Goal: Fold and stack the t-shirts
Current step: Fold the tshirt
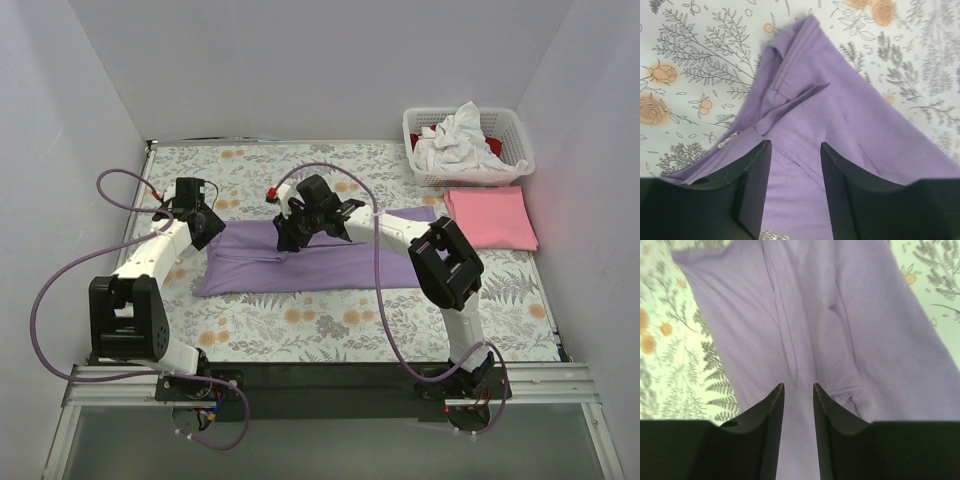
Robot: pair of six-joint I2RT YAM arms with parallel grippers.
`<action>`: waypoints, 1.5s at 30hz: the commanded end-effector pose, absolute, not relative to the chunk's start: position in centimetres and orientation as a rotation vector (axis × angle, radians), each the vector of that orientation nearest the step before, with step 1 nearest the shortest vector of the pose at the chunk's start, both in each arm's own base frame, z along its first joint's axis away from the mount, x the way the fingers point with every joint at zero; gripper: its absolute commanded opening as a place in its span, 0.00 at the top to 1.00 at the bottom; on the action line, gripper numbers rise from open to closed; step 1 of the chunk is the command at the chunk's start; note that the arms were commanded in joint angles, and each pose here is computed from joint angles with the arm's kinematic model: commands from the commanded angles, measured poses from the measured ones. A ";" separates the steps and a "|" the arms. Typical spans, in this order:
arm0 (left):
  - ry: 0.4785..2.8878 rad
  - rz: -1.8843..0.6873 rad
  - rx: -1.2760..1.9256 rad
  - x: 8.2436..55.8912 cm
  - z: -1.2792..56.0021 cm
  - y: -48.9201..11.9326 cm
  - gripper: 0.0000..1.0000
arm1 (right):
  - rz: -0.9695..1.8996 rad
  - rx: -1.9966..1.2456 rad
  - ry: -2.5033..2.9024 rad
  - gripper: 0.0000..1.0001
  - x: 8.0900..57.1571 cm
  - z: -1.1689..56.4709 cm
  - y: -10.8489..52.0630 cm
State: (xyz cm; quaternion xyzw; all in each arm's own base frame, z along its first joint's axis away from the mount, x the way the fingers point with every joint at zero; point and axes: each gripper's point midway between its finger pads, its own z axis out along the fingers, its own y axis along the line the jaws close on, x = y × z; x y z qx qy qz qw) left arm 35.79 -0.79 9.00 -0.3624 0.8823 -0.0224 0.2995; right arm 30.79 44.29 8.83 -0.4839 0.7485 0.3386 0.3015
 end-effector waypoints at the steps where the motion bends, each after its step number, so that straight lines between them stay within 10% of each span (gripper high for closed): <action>1: 2.280 -0.147 -0.935 37.2 11.4 -1.8 0.60 | 1.093 -1.138 1.942 0.65 31.9 14.8 45.0; 8: 2.335 -0.228 -0.919 38.0 9.1 -3.7 0.79 | 1.382 -1.034 1.946 0.71 31.6 14.7 46.8; 24: 2.448 0.008 -1.075 37.3 1.1 -0.8 0.83 | 1.407 -0.704 2.208 0.71 37.3 3.6 43.0; 35: 2.341 -0.085 -0.976 39.4 7.9 -1.9 0.49 | 1.156 -0.774 2.076 0.55 36.5 11.1 35.9; 45: 2.306 -0.077 -0.951 35.1 9.9 -2.1 0.45 | 0.506 -0.668 2.352 0.53 34.0 6.9 24.4</action>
